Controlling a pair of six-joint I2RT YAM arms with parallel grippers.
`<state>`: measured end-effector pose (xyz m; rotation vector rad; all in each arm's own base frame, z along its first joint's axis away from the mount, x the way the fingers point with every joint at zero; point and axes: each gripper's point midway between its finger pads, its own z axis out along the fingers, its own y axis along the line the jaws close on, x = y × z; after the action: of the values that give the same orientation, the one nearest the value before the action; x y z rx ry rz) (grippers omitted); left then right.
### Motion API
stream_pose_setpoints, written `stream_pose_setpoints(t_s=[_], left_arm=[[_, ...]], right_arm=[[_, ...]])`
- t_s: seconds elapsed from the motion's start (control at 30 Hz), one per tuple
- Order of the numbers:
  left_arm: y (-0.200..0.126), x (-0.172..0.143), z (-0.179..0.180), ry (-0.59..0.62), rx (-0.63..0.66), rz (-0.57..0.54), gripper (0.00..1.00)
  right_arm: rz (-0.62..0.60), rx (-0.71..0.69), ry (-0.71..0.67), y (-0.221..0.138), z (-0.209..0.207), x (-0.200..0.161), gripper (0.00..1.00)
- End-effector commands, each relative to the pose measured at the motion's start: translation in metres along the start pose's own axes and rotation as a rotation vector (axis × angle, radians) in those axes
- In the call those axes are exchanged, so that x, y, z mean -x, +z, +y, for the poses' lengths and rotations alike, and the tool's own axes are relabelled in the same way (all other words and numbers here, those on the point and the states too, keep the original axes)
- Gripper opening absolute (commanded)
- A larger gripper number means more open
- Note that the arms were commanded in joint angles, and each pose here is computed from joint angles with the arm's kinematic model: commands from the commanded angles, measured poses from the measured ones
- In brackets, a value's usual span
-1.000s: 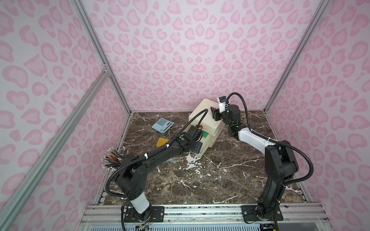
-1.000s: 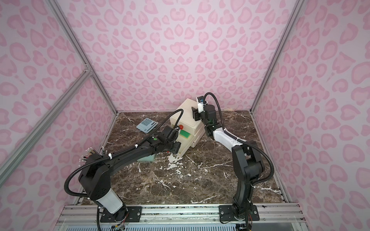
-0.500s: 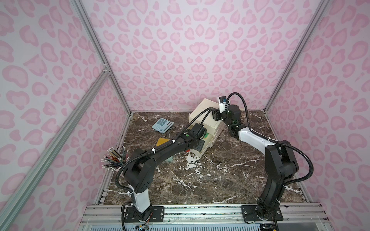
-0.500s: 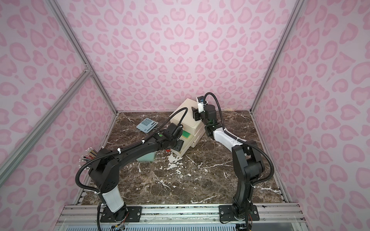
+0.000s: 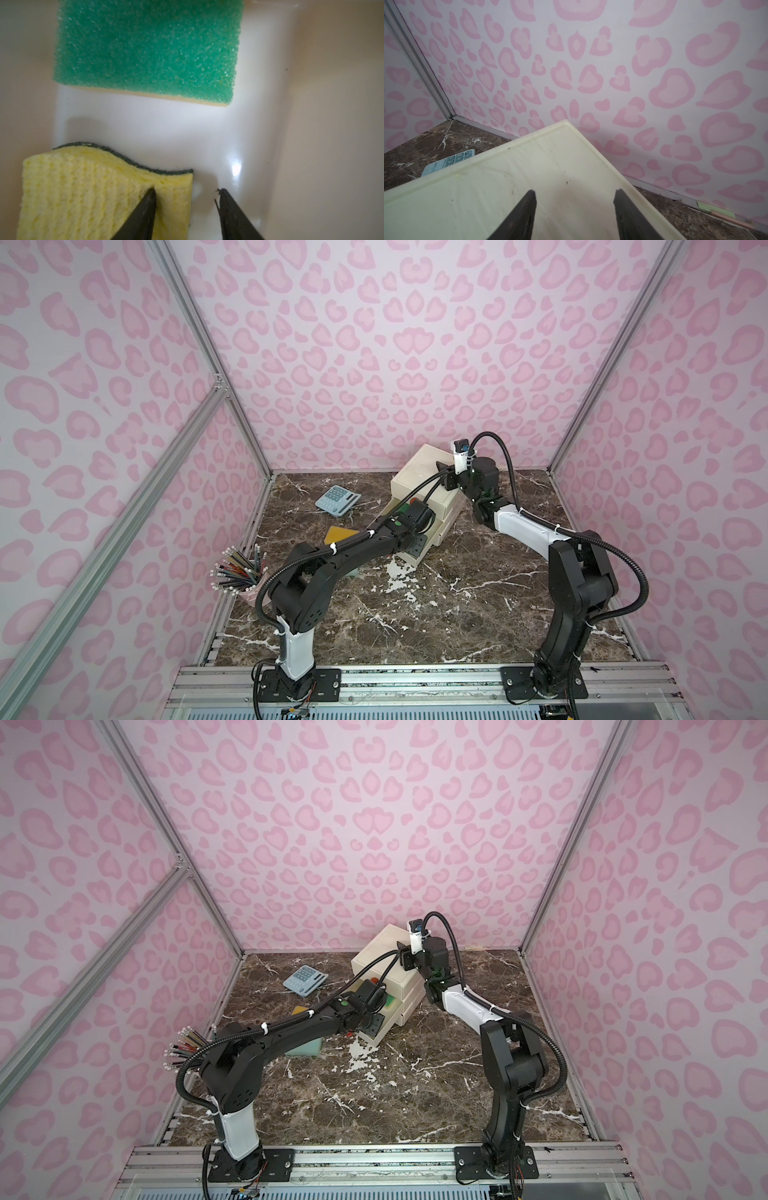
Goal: Take the sponge out of the drawer
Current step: Pick up the sponge from the drawer.
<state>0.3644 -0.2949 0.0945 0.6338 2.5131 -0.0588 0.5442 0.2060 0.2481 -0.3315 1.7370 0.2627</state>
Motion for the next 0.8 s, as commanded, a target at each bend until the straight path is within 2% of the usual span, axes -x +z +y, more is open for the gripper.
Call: stream_pose_setpoints(t_s=[0.0,0.03,0.1,0.23,0.4,0.6,0.77], left_arm=[[0.006,-0.013,0.007,-0.046,0.036,0.038,0.40],[0.005,-0.012,0.007,-0.048,0.037,0.032,0.36],[0.004,-0.009,0.008,-0.051,0.042,0.018,0.20],[-0.005,-0.001,0.008,-0.060,0.029,-0.018,0.08],[-0.026,0.010,0.003,-0.063,-0.028,-0.094,0.06],[-0.070,0.030,0.002,-0.094,-0.108,-0.233,0.06],[-0.095,0.038,0.006,-0.110,-0.124,-0.298,0.06]], right_arm=[[0.273,-0.030,0.016,-0.003,-0.007,-0.080,0.62],[0.274,-0.031,0.017,-0.002,-0.007,-0.080,0.62],[0.275,-0.031,0.017,-0.002,-0.007,-0.081,0.62],[0.276,-0.030,0.017,-0.002,-0.007,-0.081,0.62],[0.279,-0.030,0.017,-0.002,-0.007,-0.082,0.62],[0.278,-0.032,0.019,-0.002,-0.008,-0.082,0.62],[0.278,-0.028,0.022,-0.002,-0.007,-0.082,0.62]])
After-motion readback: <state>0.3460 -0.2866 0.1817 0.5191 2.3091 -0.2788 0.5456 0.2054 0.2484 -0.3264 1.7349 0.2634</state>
